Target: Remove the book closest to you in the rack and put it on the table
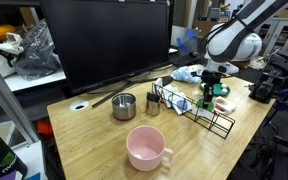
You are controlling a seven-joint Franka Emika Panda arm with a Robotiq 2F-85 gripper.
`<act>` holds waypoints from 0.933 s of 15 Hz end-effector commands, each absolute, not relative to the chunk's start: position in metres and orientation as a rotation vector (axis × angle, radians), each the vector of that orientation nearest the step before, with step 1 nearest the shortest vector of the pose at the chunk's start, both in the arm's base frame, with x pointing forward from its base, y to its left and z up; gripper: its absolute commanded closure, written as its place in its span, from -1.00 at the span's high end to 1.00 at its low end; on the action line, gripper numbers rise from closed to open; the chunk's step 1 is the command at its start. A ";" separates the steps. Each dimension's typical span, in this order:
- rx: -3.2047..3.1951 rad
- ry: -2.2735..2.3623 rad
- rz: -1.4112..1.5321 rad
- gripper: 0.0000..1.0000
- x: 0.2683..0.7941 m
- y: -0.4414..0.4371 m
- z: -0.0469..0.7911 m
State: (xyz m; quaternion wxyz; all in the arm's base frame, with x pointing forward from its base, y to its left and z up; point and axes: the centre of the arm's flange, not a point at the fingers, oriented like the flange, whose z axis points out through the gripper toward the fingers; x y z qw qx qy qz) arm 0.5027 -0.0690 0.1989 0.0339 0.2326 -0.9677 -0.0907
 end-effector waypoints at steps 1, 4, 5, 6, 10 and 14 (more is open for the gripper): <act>0.725 -3.013 -0.277 -0.93 0.491 -0.064 0.218; 0.748 -3.042 -0.260 -0.93 0.487 -0.061 0.231; 0.762 -3.055 -0.252 -0.93 0.486 -0.060 0.238; 0.771 -3.068 -0.246 -0.93 0.484 -0.059 0.243; 0.776 -3.154 -0.143 -0.93 0.487 -0.071 0.268; 0.723 -3.234 0.000 -0.93 0.505 -0.105 0.292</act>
